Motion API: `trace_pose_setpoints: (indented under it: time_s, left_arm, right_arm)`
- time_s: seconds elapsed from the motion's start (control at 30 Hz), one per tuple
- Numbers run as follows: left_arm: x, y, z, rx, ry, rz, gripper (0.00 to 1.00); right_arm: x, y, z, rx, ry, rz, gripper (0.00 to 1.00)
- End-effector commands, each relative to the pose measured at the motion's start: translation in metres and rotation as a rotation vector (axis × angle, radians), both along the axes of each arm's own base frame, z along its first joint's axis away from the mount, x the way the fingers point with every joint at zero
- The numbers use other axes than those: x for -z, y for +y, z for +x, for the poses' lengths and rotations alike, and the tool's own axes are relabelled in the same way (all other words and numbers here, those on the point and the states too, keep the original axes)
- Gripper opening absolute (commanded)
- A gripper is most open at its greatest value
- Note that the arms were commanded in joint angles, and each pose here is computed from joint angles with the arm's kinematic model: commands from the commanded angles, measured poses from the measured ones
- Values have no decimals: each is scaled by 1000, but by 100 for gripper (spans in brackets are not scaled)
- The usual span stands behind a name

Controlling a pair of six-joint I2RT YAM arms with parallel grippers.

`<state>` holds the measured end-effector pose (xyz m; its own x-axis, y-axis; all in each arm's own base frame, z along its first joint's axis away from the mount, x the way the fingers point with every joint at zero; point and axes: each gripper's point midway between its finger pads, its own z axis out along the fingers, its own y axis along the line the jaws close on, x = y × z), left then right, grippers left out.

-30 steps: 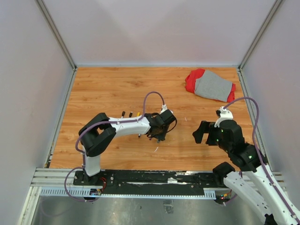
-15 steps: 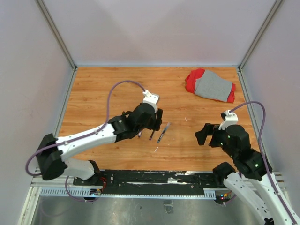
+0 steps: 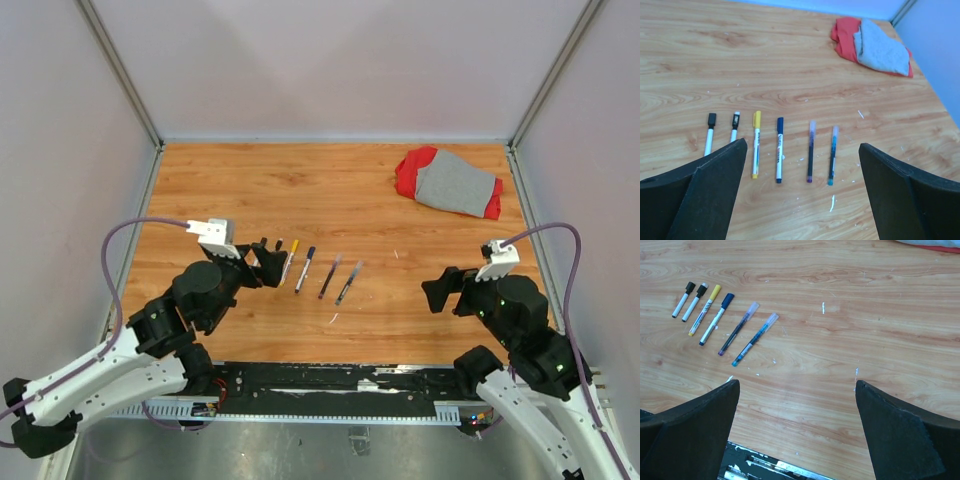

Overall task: Insert the pens into the pen caps
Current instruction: Reset both arms

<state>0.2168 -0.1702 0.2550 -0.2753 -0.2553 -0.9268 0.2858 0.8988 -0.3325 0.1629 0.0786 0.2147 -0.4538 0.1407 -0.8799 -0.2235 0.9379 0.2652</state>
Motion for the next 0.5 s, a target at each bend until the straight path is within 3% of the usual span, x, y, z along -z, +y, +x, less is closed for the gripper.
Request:
trace_pose_setpoints:
  time_s: [0.0, 0.47]
  left_arm:
    - [10, 31, -6, -88, 4, 2, 100]
    - [9, 55, -11, -171, 42, 30, 100]
  right_arm:
    - [-9, -9, 2, 35, -47, -14, 98]
    - [-5, -3, 3, 5, -30, -19, 99]
